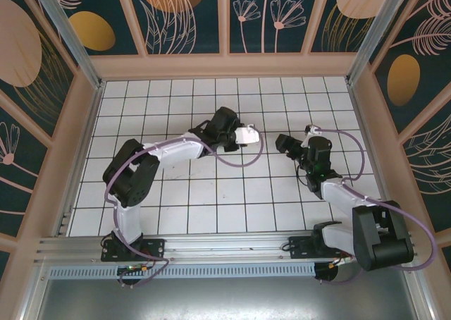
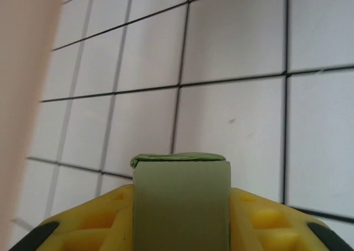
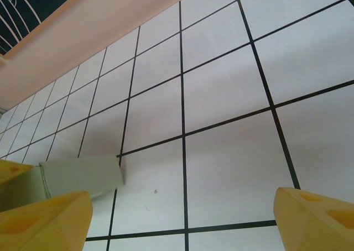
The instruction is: Fold the paper box
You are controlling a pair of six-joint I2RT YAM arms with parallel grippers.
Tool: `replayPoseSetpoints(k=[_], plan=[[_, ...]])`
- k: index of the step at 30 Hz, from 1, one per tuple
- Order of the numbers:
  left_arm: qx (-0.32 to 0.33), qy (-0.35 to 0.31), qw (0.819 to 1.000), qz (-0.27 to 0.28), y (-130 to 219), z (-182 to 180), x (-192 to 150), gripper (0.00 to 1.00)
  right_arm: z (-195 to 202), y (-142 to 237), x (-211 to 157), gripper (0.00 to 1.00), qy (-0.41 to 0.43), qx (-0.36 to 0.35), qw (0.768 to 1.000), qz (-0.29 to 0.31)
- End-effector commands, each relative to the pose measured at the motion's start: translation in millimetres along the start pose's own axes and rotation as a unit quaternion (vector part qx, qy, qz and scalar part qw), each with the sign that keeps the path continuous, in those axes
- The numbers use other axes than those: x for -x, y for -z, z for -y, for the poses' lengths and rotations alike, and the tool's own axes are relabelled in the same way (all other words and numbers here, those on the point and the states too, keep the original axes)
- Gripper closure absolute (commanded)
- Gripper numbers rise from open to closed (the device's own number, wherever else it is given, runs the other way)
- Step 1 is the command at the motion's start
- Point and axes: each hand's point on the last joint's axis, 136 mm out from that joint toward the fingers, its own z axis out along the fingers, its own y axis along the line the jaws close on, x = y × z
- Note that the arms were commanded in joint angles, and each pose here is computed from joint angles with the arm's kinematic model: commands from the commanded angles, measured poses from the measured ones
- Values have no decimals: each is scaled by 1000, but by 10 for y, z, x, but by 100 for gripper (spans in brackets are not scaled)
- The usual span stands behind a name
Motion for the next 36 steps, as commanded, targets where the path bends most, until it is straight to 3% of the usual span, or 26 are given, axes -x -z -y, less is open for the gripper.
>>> replayPoseSetpoints(k=[1,12,20,24,28,30,36], plan=[[129,-78,988,-16,101,-425,4,68,24,-14,-12,14,-6,5,1000,5],[79,-84,993,-28,-43,-26,-172,61,50,-16,-25,14,-5,0,1000,3],[23,-30,999,2,-28,158,-81,32,30,-19,15,14,-3,3,1000,7],[19,35,998,55,134,99,163,17,53,7,62,14,5,-4,1000,17],[36,118,983,136,428,-49,411,3,54,16,149,13,19,-5,999,32],[35,166,973,157,550,-117,400,1,54,8,220,12,36,-10,998,43],[124,316,923,184,1138,-449,-131,1,141,58,572,2,118,-58,983,125]])
